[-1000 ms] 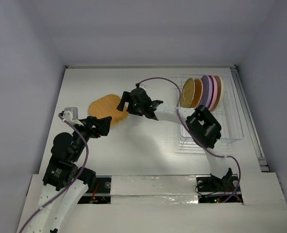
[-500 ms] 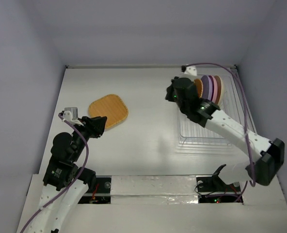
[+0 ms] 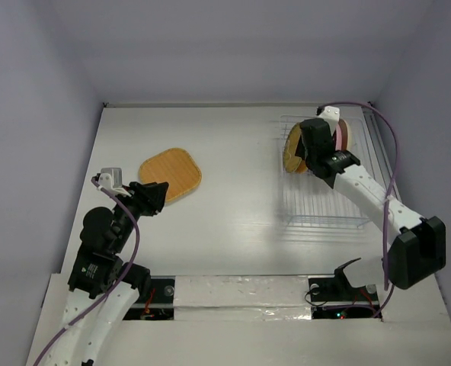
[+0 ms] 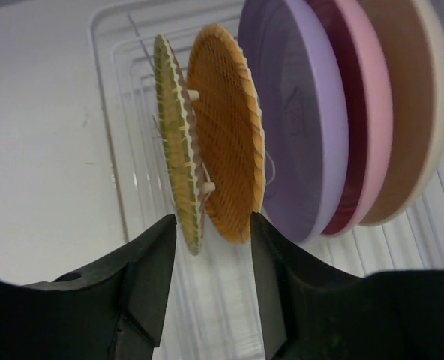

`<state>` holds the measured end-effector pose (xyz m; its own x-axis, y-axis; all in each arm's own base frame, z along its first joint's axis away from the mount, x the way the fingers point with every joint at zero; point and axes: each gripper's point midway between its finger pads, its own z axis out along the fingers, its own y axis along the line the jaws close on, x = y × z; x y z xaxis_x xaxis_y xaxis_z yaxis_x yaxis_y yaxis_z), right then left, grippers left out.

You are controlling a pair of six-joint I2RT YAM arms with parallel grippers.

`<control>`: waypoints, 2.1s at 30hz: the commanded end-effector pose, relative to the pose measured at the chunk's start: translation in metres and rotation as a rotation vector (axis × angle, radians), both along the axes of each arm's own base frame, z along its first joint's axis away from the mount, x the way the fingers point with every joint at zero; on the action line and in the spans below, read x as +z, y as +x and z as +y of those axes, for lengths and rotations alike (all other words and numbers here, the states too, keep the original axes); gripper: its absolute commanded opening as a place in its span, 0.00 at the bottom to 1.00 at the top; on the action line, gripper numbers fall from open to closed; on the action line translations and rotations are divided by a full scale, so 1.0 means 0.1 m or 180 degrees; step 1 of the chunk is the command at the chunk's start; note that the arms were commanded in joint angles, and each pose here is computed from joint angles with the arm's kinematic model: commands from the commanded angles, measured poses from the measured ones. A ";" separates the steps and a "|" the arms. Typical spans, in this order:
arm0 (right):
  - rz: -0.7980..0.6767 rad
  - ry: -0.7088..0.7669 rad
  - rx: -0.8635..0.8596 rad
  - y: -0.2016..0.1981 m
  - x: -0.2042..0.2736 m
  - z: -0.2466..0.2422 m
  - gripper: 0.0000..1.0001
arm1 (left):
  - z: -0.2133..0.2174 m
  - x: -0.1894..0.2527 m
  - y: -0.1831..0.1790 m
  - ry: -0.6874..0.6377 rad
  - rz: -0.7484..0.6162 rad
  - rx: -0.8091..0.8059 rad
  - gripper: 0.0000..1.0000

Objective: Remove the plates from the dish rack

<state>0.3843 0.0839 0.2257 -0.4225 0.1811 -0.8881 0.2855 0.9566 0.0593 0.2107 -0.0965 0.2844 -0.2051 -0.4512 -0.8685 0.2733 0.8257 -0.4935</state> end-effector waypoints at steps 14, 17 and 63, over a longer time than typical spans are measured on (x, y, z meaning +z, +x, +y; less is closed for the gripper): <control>0.0114 -0.0382 -0.0033 0.58 -0.12 -0.02 0.28 | -0.01 0.17 0.01 -0.0035 -0.0176 -0.0018 0.43; -0.0023 -0.0433 0.0008 0.55 0.12 -0.05 0.12 | -0.02 0.17 0.01 -0.0037 -0.0181 -0.0037 0.43; 0.0053 0.3120 0.2303 0.24 -0.08 4.25 0.00 | 0.05 0.14 0.06 -0.0035 -0.0135 0.0070 0.44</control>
<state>0.4002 0.4839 0.1429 -0.7495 0.3664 -0.5514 -0.2304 0.6364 0.7361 0.2147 -0.0910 0.2846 -0.1945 -0.4565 -0.8682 0.2527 0.8319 -0.4941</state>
